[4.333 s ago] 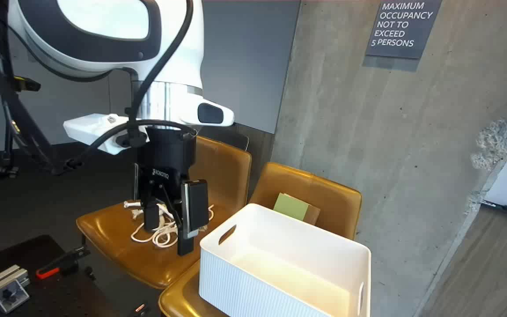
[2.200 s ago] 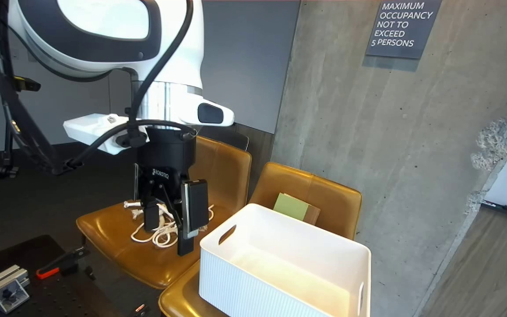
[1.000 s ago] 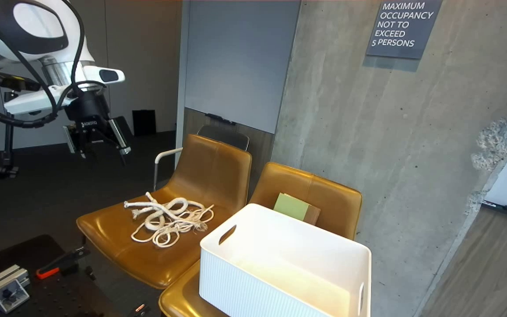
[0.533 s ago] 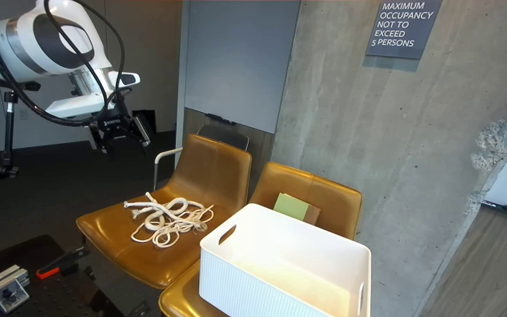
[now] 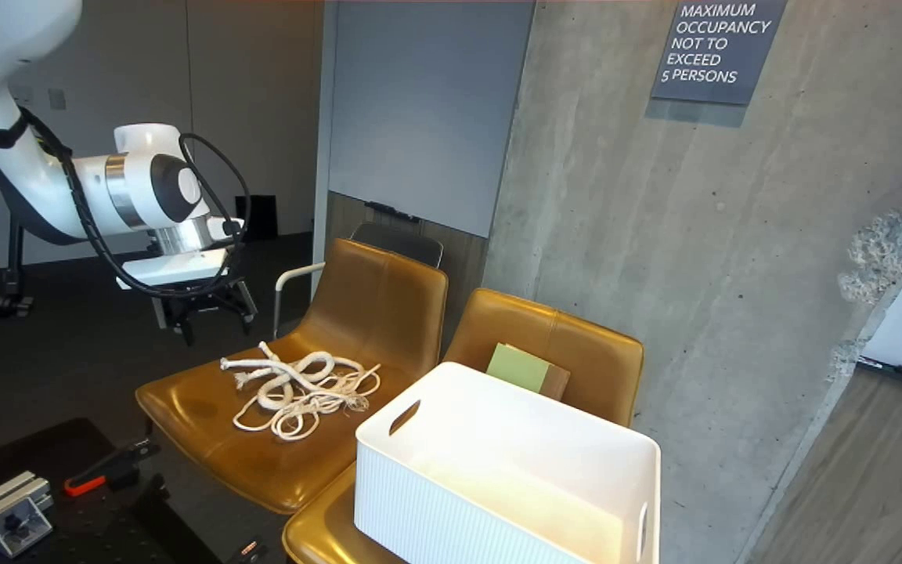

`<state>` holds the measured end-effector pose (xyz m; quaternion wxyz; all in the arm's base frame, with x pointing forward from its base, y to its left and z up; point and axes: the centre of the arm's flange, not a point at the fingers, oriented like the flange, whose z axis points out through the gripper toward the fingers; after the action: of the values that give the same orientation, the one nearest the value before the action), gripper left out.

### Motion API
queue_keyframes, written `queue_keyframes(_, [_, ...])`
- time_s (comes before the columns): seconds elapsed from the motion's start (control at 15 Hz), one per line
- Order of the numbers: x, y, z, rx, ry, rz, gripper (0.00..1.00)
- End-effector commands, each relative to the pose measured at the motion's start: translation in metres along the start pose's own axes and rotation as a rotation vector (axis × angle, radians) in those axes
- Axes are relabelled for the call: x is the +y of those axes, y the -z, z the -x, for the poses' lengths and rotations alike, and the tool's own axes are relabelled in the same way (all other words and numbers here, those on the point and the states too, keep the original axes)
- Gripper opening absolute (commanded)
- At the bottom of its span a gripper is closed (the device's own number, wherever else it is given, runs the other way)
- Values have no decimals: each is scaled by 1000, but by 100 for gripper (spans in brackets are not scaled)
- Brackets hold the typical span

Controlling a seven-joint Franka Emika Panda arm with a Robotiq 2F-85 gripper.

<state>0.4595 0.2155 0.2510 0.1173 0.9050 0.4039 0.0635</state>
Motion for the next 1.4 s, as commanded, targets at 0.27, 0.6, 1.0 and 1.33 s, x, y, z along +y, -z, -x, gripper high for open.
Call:
queue_keyframes(0.27, [42,-53,-89,-10,100,21,100])
queue_keyframes(0.6, [56,-129,-103,-92,105,-16,100])
queue_keyframes(1.0, [53,-187,-115,-163,103,-48,100])
queue_keyframes(1.33, [71,-207,-117,-210,88,-38,51])
